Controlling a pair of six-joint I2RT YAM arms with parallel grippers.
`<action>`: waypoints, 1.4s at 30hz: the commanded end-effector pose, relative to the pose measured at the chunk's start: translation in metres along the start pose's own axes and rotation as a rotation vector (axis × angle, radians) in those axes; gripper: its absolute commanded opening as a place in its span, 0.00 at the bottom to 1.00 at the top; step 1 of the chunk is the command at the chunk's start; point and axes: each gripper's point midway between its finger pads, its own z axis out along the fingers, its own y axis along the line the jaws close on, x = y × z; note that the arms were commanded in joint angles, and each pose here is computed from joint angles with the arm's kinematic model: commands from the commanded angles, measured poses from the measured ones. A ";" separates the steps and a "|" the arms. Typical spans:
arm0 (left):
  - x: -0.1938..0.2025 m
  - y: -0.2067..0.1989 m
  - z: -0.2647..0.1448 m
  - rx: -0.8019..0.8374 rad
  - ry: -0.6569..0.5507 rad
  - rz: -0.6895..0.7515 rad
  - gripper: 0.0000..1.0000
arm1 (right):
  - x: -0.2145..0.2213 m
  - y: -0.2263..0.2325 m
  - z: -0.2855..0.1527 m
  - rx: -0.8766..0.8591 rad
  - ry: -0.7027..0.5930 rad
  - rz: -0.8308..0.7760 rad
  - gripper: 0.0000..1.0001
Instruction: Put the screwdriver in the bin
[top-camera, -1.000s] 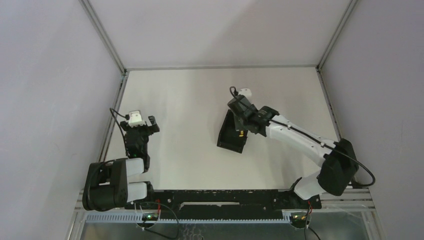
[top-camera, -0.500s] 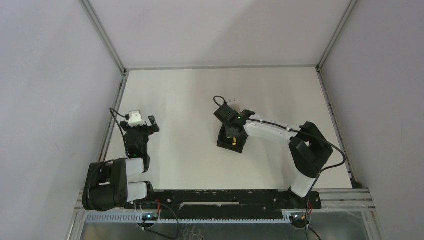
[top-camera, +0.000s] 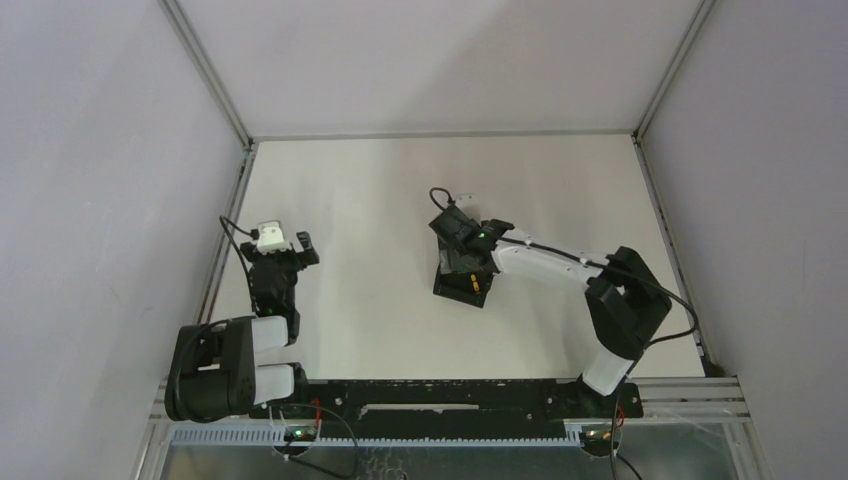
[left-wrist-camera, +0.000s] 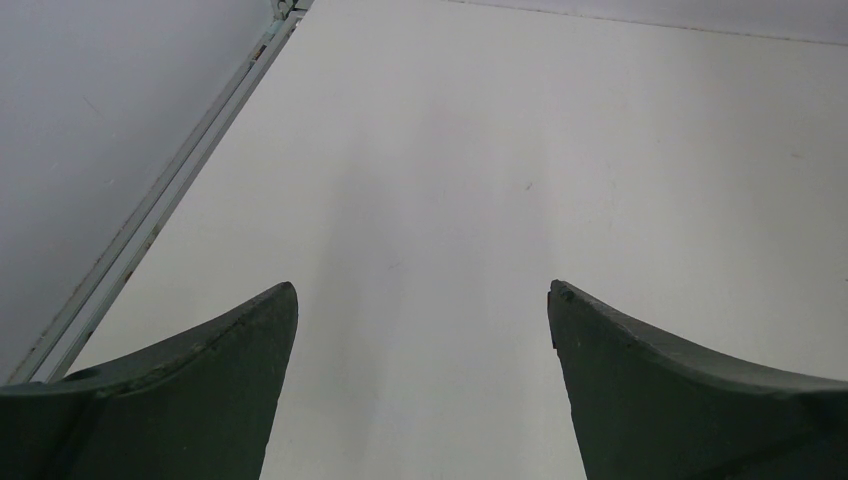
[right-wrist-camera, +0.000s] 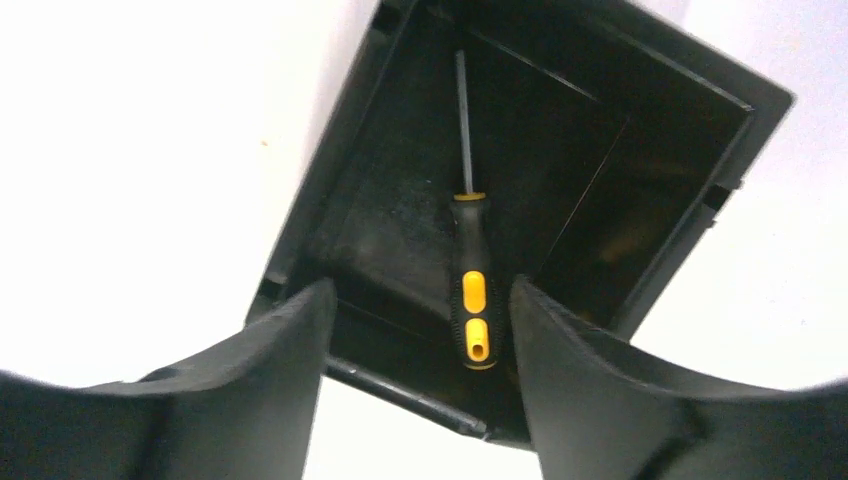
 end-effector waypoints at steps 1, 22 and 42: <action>-0.026 -0.003 0.008 0.005 -0.072 0.003 1.00 | -0.043 0.008 -0.045 -0.100 -0.168 0.028 0.79; -0.025 -0.003 0.008 0.006 -0.072 0.003 1.00 | -0.045 -0.200 -0.061 0.160 -0.292 0.411 1.00; -0.026 -0.003 0.008 0.005 -0.073 0.003 1.00 | -0.023 -0.238 -0.072 0.138 -0.418 0.469 1.00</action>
